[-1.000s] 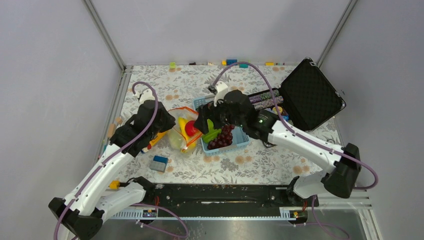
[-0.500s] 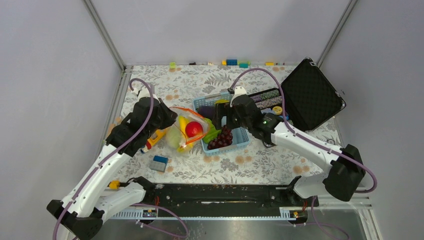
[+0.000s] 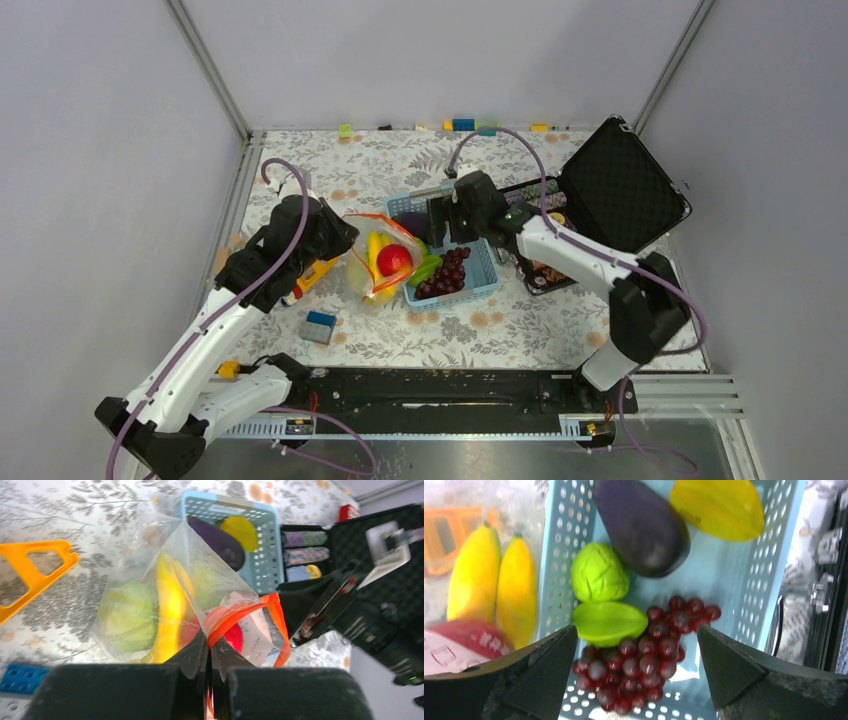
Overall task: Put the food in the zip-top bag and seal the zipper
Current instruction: Pick up the fake vegetable from the bin.
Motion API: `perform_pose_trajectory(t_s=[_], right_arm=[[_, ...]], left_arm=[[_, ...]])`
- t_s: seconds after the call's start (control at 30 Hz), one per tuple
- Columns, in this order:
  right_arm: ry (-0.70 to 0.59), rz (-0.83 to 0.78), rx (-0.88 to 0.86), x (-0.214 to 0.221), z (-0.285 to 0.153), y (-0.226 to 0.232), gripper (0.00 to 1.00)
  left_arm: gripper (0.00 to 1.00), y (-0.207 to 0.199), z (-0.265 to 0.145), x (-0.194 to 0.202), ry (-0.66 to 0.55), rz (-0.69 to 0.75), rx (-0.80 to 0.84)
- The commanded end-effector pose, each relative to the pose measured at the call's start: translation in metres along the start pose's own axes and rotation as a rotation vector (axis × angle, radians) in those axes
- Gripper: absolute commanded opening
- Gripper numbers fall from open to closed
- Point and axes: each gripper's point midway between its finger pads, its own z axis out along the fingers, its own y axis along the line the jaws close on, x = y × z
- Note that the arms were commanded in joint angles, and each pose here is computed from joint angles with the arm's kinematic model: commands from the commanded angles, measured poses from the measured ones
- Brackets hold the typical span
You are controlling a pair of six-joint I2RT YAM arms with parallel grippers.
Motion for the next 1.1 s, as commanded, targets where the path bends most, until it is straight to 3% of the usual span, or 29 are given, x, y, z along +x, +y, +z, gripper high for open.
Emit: perform_pose_trajectory(t_s=[0.0,0.17,0.5,1.07], right_arm=[[0.02,-0.026,-0.066,-0.036,0.018,0.004,0.96],[0.087,-0.153,-0.064,-0.037,0.048,0.001,0.93],[0.234,-0.328,-0.091,-0.02,0.087,-0.004,0.87],[0.32,-0.292,-0.234,0.005,0.105,0.021,0.8]], left_arm=[[0.0,0.035,0.005,0.0,-0.037,-0.009,-0.165],[0.0,0.068,0.001,0.002,-0.066,-0.013,-0.313],[0.0,0.075,0.001,0.0,-0.084,0.001,-0.342],[0.0,0.071,0.004,0.001,-0.08,0.021,-0.308]])
